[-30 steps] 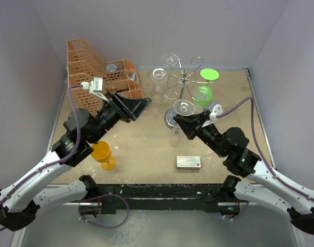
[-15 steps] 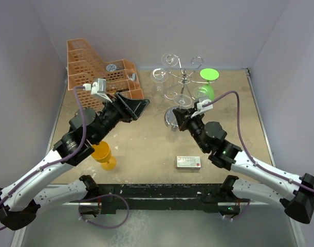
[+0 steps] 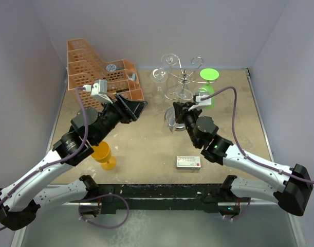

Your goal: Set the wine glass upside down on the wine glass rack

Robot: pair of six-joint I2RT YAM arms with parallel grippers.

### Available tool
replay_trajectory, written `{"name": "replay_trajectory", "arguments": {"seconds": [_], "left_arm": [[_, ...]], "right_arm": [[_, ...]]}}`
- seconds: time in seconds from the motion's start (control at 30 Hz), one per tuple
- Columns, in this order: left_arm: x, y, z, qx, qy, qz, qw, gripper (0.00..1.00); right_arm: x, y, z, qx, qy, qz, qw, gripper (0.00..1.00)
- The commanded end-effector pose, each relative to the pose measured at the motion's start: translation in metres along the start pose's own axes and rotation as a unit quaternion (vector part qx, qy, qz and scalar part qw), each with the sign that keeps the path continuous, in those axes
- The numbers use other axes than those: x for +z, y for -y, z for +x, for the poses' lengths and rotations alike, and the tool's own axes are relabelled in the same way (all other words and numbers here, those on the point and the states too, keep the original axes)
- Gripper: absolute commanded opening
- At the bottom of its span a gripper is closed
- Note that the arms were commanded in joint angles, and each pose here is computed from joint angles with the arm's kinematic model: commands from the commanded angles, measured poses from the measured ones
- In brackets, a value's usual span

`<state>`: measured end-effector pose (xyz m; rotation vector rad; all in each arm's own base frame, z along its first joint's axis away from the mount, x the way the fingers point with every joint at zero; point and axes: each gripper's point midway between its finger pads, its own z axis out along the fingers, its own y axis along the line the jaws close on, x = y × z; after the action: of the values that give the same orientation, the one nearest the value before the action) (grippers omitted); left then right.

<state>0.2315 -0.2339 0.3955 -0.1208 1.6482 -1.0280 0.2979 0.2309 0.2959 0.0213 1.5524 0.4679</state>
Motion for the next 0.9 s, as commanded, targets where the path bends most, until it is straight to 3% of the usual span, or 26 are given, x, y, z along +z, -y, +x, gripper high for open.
{"name": "replay_trajectory", "arguments": {"seconds": [0.0,0.5,0.87], "left_arm": [[-0.003,0.012,-0.021,0.002,0.029,0.014,0.999,0.54],[0.002,0.011,-0.013,0.002,0.015,0.014,1.0,0.54],[0.001,0.011,-0.011,0.002,0.01,0.014,1.0,0.54]], "right_arm": [[0.008,-0.012,-0.049,0.061,0.061,0.009,0.996,0.0],[0.03,-0.024,-0.02,0.034,0.019,0.012,0.999,0.0],[0.035,-0.038,-0.028,0.007,0.014,-0.028,0.999,0.0]]}}
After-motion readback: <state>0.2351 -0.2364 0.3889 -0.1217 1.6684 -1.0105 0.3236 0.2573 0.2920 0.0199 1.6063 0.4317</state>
